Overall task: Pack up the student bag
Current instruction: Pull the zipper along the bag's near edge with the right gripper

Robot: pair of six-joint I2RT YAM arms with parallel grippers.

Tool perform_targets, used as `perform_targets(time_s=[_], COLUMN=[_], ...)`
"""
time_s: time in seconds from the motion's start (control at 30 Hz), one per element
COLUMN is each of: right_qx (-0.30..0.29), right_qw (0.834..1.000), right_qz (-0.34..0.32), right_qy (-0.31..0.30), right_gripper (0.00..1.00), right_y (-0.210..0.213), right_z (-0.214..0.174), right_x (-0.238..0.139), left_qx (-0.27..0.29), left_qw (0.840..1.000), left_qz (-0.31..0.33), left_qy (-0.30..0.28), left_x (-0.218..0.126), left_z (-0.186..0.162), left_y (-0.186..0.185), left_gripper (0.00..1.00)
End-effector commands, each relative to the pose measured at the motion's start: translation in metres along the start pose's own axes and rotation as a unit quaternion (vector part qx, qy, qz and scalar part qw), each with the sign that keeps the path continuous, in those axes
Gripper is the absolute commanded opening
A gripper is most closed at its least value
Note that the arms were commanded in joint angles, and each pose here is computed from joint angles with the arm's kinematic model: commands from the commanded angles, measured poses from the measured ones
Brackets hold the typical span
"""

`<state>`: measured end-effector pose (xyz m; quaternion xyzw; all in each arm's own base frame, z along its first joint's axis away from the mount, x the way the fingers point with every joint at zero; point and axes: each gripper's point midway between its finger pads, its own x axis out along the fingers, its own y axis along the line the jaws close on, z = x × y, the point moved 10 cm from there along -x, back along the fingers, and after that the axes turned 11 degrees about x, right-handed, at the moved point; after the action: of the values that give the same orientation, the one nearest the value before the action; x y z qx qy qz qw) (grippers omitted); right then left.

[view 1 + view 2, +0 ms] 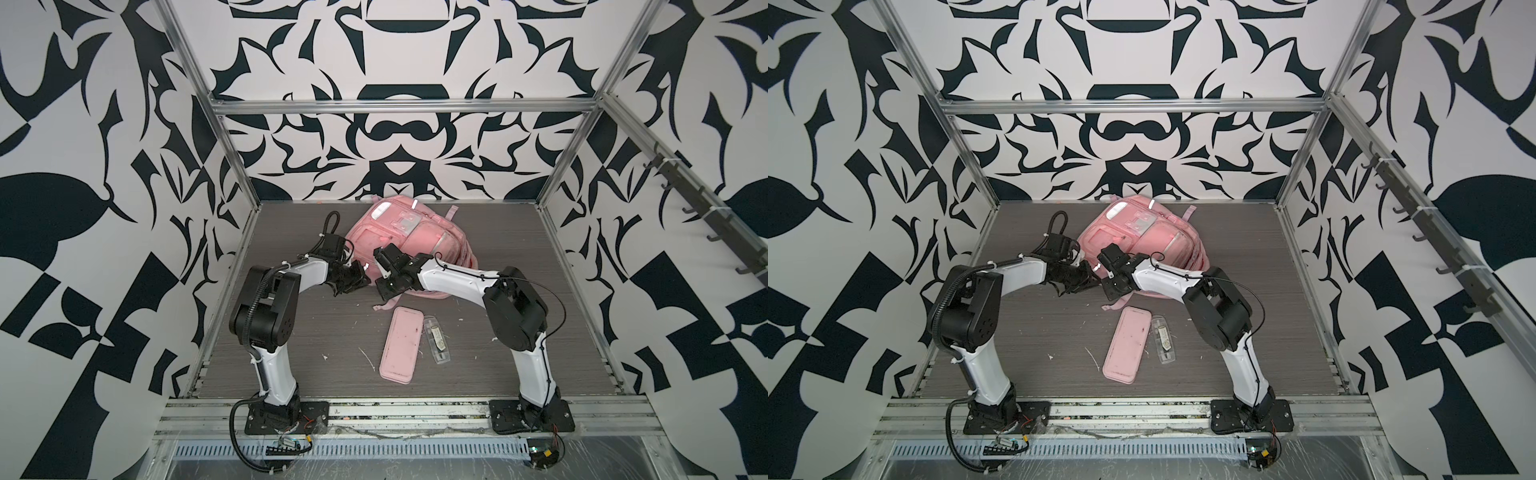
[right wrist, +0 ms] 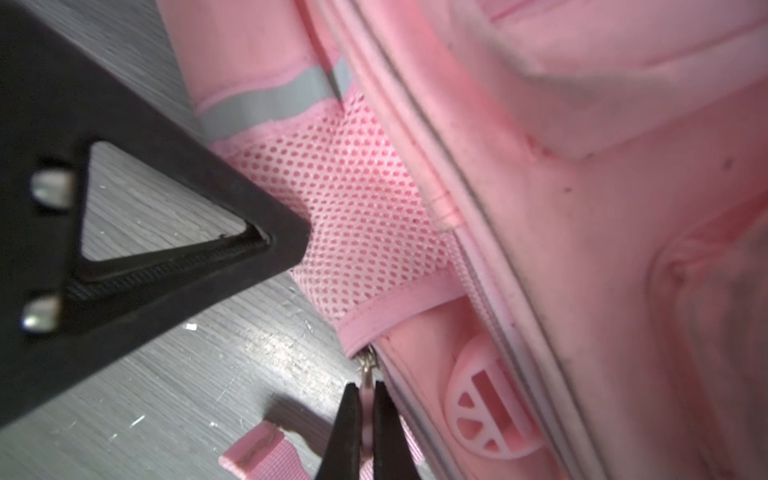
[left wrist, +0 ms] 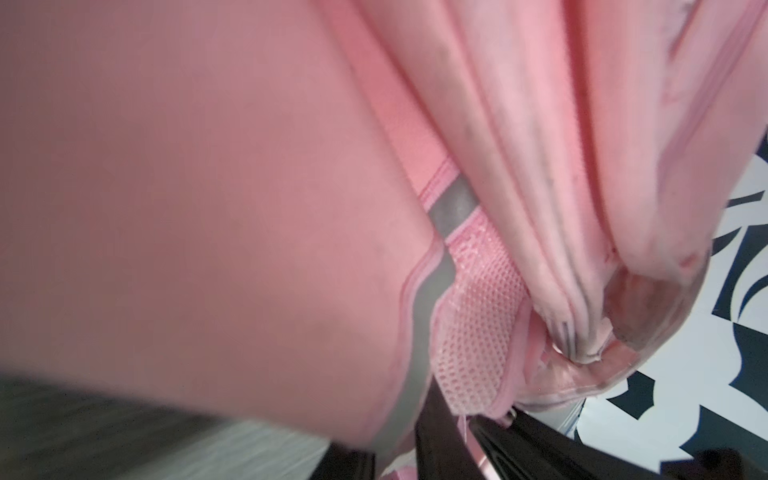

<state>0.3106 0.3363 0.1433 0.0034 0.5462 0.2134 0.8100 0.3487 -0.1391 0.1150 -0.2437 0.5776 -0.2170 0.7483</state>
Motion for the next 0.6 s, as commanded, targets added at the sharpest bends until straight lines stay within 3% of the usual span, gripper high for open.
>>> perform_targets(time_s=[0.0,0.37,0.57], right_qx=[0.008,0.004,-0.002], right_qw=[1.000,1.000,1.000], right_qz=[0.023,0.006,-0.023], right_qy=[-0.011,0.004,0.014], right_gripper=[0.00,0.00,0.00], right_y=[0.006,-0.002,-0.016], right_z=[0.004,-0.009,-0.026], right_x=[-0.029,-0.033,-0.035], left_qx=[-0.019,-0.035,-0.046], left_qw=[0.999,0.998,0.997], left_qz=[0.032,0.033,0.034], left_qy=[-0.007,-0.036,-0.056], left_x=[-0.006,-0.022,-0.033], left_z=[0.004,0.015,0.018], left_y=[0.013,0.023,0.029], left_gripper=[0.15,0.01,0.00])
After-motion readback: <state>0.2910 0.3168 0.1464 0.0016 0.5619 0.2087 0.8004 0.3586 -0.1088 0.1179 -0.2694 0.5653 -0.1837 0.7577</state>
